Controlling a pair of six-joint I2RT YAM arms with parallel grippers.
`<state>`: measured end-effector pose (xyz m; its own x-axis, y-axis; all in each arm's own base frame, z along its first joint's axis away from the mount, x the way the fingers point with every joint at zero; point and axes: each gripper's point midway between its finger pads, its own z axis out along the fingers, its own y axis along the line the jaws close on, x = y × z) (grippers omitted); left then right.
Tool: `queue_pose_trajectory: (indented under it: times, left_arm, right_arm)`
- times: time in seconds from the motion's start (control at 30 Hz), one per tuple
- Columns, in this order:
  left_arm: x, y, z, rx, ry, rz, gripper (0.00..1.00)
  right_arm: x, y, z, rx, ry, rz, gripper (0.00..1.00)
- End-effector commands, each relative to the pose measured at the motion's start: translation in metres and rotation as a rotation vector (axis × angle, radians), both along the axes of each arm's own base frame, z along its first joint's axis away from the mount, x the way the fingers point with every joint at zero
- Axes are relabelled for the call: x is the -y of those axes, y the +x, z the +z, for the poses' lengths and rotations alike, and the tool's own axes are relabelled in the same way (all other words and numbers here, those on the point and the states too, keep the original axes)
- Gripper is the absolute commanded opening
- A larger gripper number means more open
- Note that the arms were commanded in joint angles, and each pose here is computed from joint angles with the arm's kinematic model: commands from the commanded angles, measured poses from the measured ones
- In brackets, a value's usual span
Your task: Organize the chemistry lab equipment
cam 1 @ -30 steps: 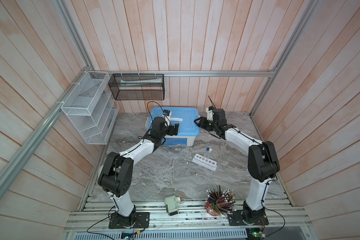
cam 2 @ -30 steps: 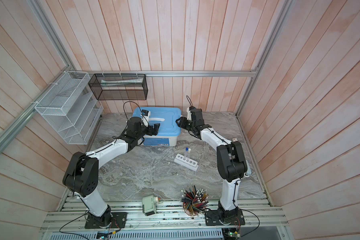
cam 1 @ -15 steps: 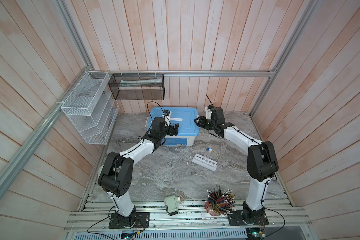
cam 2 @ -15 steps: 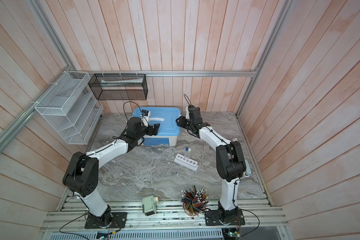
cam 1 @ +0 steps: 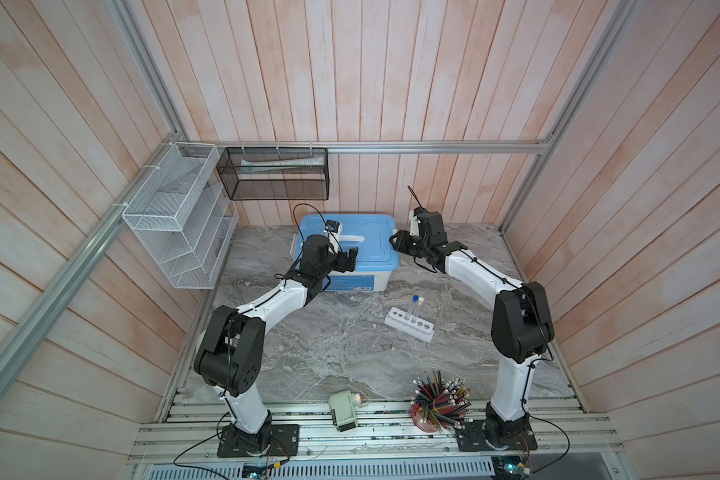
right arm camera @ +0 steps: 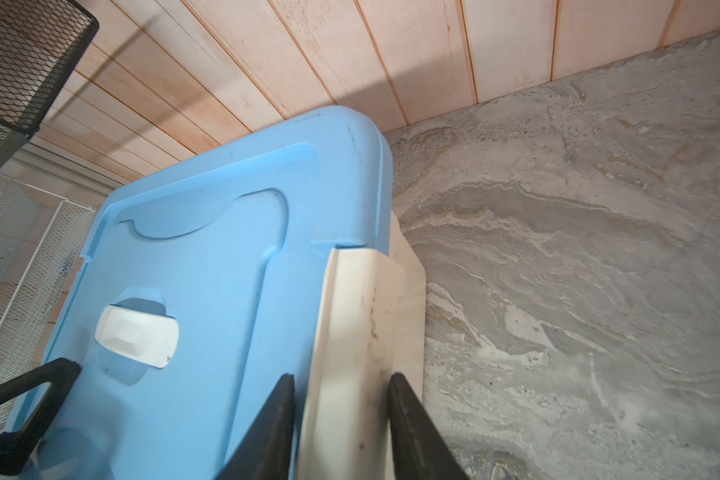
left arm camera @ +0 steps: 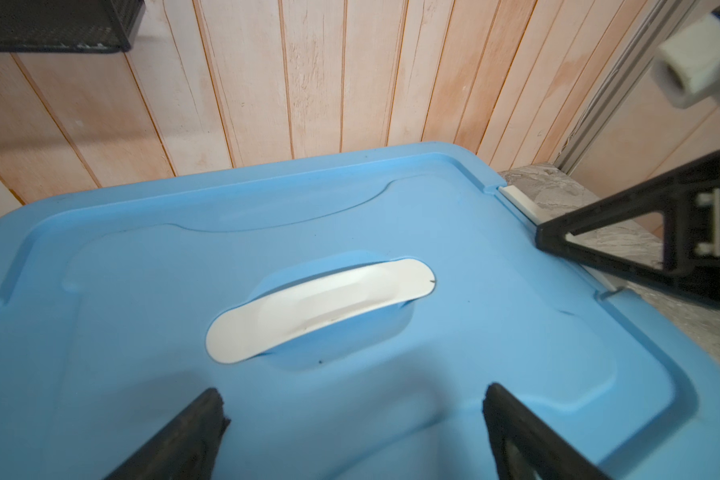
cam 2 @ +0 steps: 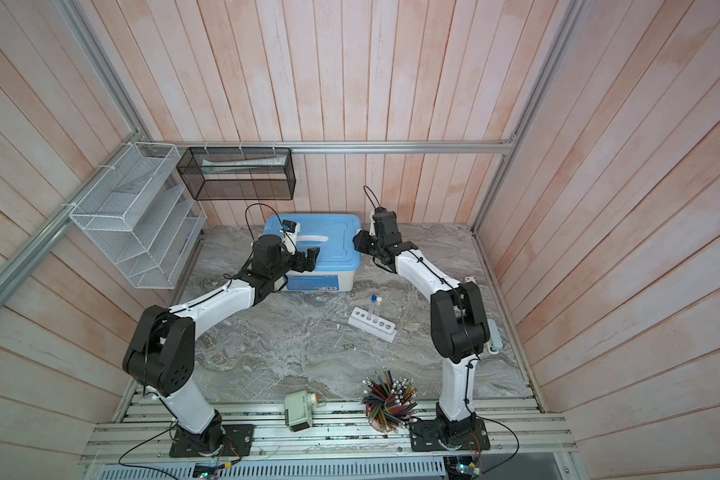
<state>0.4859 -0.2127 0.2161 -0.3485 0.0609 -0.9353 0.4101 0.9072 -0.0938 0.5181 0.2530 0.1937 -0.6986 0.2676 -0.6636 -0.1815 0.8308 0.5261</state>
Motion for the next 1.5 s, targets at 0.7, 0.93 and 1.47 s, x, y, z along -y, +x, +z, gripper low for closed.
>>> queue_pose_trajectory:
  times: [0.7,0.93,1.47]
  left_arm:
    - [-0.147,-0.022,0.055,0.024,-0.227,0.282,0.99]
    - [-0.15,-0.02,0.05,0.009,-0.228,0.291,0.99]
    - [-0.161,-0.023,0.04,-0.014,-0.227,0.316,0.99]
  right_arm:
    - [0.03,0.001,-0.02,-0.047,-0.236,0.016,0.39]
    - [0.034,0.007,-0.018,-0.041,-0.248,0.025,0.39]
    - [0.019,0.012,0.015,0.008,-0.179,0.074,0.43]
